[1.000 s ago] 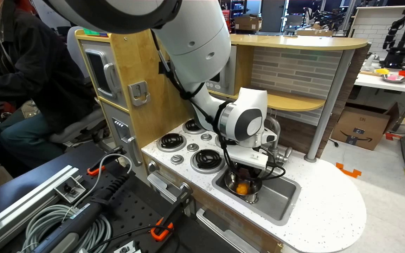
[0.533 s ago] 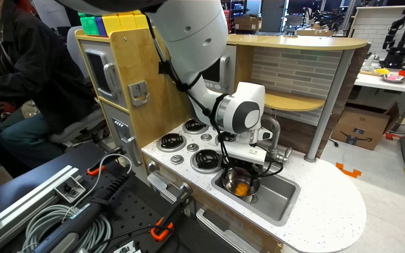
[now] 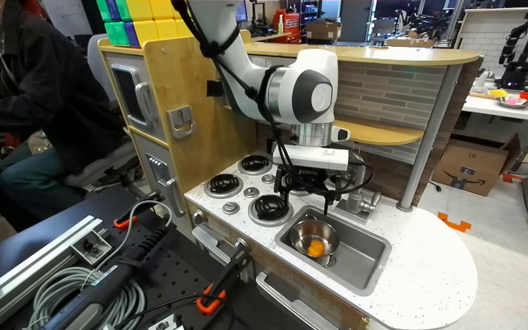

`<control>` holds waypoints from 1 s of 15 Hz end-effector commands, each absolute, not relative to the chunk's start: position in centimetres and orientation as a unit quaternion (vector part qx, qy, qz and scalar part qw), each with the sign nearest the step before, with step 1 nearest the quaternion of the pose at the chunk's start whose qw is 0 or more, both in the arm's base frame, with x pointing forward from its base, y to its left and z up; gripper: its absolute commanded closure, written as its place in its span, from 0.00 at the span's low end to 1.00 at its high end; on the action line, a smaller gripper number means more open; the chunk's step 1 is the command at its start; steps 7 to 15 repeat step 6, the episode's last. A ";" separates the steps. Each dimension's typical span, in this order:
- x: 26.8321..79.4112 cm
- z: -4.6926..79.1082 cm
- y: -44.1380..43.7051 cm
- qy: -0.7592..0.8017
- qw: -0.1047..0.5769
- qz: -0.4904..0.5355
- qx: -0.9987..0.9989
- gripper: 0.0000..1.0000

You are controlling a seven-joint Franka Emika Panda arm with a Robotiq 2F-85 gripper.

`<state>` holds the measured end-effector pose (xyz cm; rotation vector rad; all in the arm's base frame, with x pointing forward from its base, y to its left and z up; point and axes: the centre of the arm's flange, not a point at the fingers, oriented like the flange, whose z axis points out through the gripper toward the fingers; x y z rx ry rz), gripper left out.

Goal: Put the orange object in the pot in the sink

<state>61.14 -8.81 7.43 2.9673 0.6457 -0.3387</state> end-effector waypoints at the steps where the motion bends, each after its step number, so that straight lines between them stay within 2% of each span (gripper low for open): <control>1: 56.5 13.9 -8.4 0.277 0.009 -0.160 0.947 0.00; 4: 55.2 16.9 -7.9 0.300 -0.038 -0.214 0.929 0.00; 5: 56.9 13.7 -8.1 0.290 -0.008 -0.190 0.938 0.00; 15: 56.4 14.8 -7.9 0.294 -0.019 -0.201 0.934 0.00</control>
